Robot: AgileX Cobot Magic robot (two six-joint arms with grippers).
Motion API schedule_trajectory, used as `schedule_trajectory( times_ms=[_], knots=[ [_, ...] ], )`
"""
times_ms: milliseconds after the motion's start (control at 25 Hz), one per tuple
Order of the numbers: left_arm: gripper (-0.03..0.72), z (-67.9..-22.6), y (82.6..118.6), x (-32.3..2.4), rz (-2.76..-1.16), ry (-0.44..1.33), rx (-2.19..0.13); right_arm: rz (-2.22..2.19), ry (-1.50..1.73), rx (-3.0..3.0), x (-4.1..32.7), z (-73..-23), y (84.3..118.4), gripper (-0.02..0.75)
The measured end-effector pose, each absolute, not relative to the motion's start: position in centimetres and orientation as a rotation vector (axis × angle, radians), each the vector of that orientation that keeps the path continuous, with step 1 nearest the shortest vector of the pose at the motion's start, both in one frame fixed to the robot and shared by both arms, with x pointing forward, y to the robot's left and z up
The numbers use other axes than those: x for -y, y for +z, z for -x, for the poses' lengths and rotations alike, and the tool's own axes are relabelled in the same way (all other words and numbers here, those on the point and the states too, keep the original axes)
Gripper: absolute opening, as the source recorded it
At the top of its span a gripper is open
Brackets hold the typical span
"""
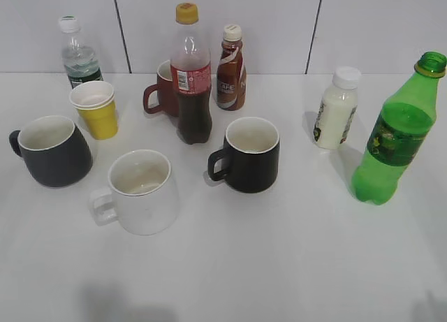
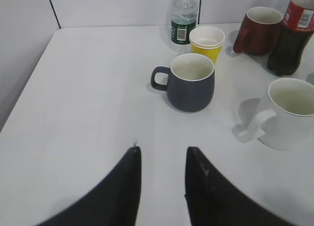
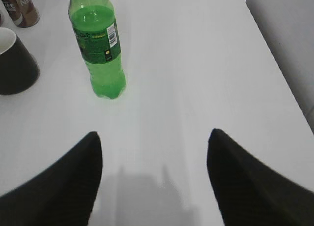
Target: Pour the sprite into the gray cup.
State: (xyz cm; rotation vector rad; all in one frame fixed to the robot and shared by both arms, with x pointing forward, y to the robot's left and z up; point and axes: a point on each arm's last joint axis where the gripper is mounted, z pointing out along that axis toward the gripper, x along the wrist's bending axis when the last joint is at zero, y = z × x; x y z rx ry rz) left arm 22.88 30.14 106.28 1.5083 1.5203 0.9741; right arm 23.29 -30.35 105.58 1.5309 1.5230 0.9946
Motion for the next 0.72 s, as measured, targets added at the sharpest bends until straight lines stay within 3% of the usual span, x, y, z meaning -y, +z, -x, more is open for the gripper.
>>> schedule_trajectory(
  times_ms=[720],
  knots=[
    [0.239,-22.88,106.28,-30.14,-1.508,0.974,-1.520,-1.531,0.995,-1.523,30.35,-23.29,105.58,0.501]
  ],
)
